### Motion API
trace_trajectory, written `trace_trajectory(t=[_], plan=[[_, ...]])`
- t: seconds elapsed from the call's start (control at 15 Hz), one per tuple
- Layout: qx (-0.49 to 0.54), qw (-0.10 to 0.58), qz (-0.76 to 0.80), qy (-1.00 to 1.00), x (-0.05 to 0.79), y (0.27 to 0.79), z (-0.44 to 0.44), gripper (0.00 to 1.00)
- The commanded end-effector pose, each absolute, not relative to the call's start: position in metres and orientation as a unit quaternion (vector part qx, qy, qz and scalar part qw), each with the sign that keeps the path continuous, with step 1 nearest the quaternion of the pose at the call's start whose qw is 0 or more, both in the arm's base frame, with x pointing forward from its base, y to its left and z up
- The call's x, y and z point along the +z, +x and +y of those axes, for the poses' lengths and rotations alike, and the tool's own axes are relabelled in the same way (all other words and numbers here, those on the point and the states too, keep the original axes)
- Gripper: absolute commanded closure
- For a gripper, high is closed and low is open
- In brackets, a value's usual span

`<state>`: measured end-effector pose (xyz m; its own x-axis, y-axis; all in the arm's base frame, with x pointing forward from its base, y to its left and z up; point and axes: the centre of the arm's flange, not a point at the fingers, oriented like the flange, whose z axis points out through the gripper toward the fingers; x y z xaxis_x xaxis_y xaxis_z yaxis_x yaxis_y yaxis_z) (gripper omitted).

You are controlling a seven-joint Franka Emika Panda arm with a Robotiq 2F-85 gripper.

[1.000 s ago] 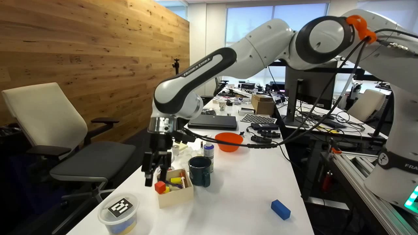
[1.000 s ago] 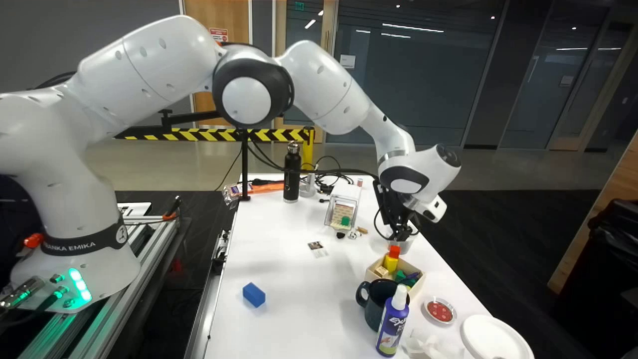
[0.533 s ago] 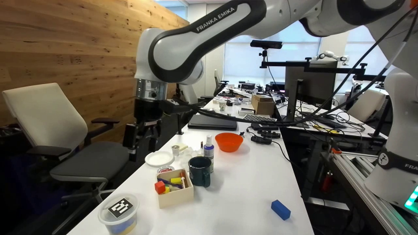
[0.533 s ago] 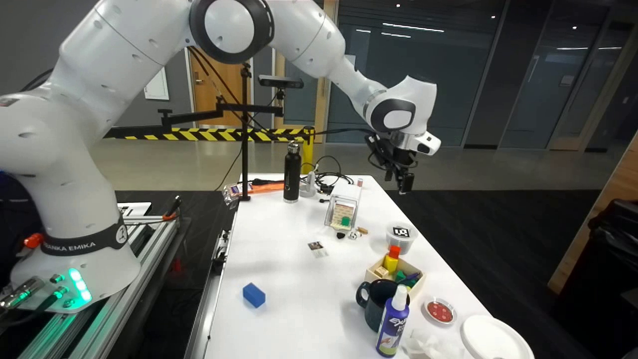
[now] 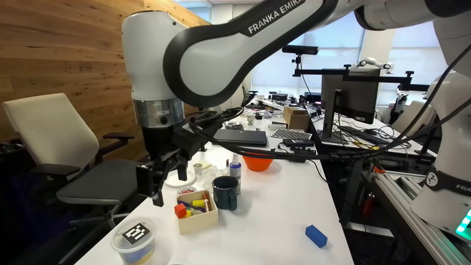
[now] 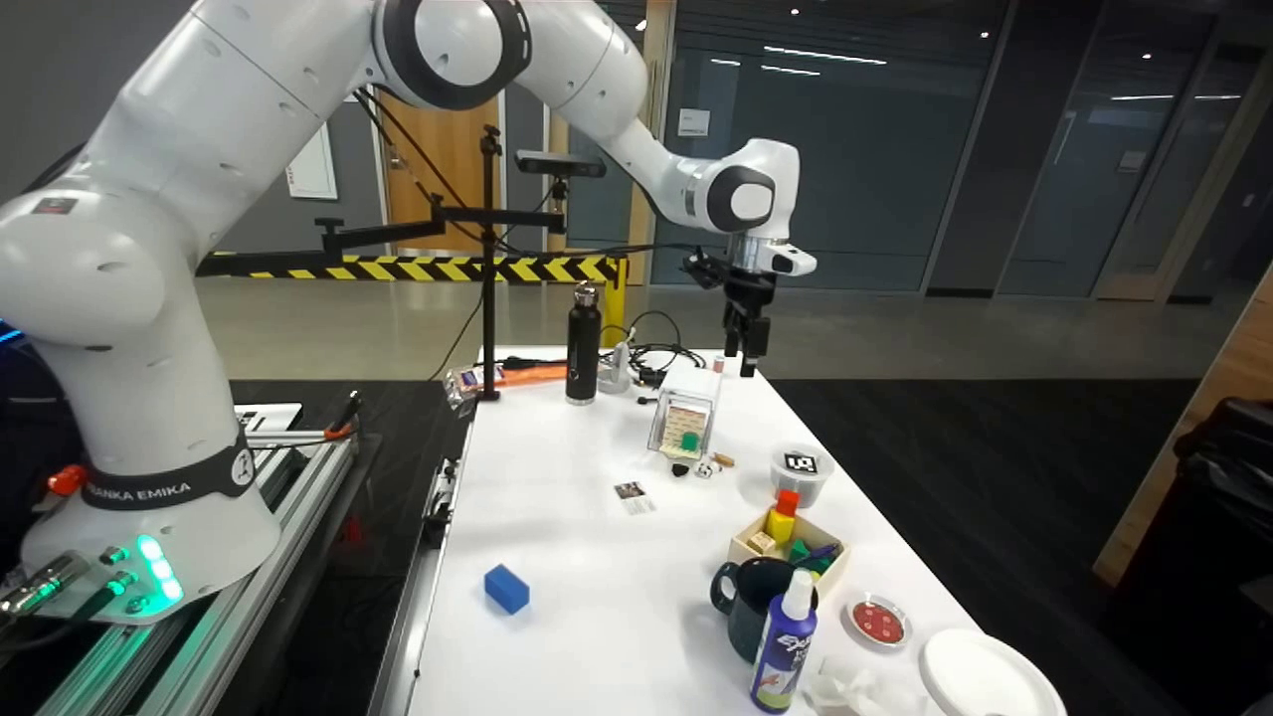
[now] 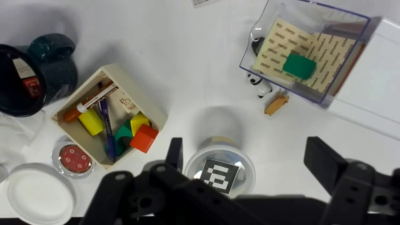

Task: Drop the pile of blocks inside the wooden box

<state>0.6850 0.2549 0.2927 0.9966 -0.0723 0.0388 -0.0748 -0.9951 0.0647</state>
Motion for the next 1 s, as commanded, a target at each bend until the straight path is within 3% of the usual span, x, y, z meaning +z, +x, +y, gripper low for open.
trace_trajectory(t=[0.0,0.4,0.47,0.93], plan=[[0.028,0.051,-0.091,0.994,0.304,0.676,0.238,0.00],[0.041,0.011,-0.147,0.988,0.310,0.720,0.169,0.00],[0.037,0.036,-0.137,0.989,0.303,0.710,0.188,0.00],[0.038,0.028,-0.145,0.988,0.306,0.716,0.170,0.00]])
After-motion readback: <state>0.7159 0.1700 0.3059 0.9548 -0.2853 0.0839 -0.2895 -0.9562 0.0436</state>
